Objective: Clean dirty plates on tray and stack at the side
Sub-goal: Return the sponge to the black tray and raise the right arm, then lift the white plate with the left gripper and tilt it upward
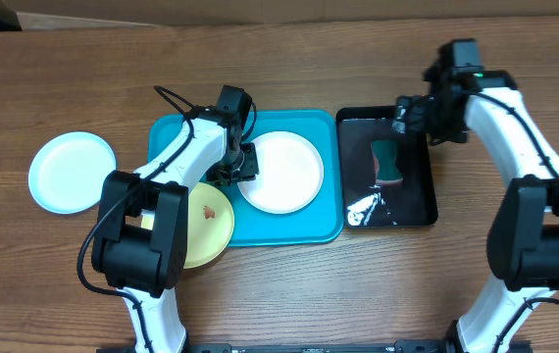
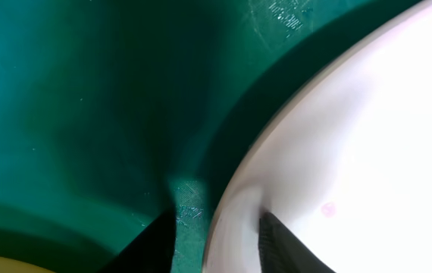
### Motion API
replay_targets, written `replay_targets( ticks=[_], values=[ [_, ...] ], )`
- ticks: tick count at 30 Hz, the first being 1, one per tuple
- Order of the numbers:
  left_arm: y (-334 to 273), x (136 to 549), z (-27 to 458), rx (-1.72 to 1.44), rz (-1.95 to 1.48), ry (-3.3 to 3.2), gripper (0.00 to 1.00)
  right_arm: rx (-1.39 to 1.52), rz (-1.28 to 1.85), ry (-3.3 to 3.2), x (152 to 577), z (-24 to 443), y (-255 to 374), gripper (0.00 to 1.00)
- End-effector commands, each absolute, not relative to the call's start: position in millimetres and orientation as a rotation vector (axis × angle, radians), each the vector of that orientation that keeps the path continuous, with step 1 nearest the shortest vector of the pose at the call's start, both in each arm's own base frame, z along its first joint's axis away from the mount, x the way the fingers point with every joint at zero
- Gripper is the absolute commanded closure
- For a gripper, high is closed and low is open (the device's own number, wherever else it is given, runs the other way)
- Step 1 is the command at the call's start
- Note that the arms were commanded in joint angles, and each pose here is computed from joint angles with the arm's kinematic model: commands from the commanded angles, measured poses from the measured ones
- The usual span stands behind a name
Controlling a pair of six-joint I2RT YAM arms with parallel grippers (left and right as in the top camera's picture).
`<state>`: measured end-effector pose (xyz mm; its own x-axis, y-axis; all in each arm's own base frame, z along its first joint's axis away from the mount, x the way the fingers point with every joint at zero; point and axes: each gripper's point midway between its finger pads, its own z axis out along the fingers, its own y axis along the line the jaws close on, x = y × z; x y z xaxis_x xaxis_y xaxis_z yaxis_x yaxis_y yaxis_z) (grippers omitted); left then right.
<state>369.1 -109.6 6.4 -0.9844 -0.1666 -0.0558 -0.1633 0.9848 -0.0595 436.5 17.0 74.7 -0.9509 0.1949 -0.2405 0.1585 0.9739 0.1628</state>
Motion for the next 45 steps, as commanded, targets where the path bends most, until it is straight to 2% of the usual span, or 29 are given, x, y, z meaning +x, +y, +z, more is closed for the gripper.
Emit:
replay_targets(
  ticks=[1, 5, 11, 20, 32, 45],
  values=[
    [-110, 361, -3, -0.246, -0.061, 3.098, 0.65, 0.37, 0.169, 2.812, 440, 89, -15, 0.0],
    [-109, 360, -6, -0.247, -0.058, 3.097, 0.72, 0.424, 0.162, 2.795, 441, 90, -33, 0.0],
    [-109, 361, -6, -0.258, -0.06, 3.095, 0.96, 0.431, 0.164, 2.786, 443, 90, -35, 0.0],
    [-101, 368, 21, -0.22, -0.076, 3.123, 0.96, 0.431, 0.164, 2.786, 443, 90, -35, 0.0],
    [-101, 418, 108, -0.127, -0.093, 2.984, 0.96, 0.431, 0.164, 2.787, 443, 90, -35, 0.0],
    [-166, 436, 159, 0.0, -0.135, 2.82, 0.96, 0.431, 0.164, 2.786, 443, 90, -35, 0.0]
  ],
)
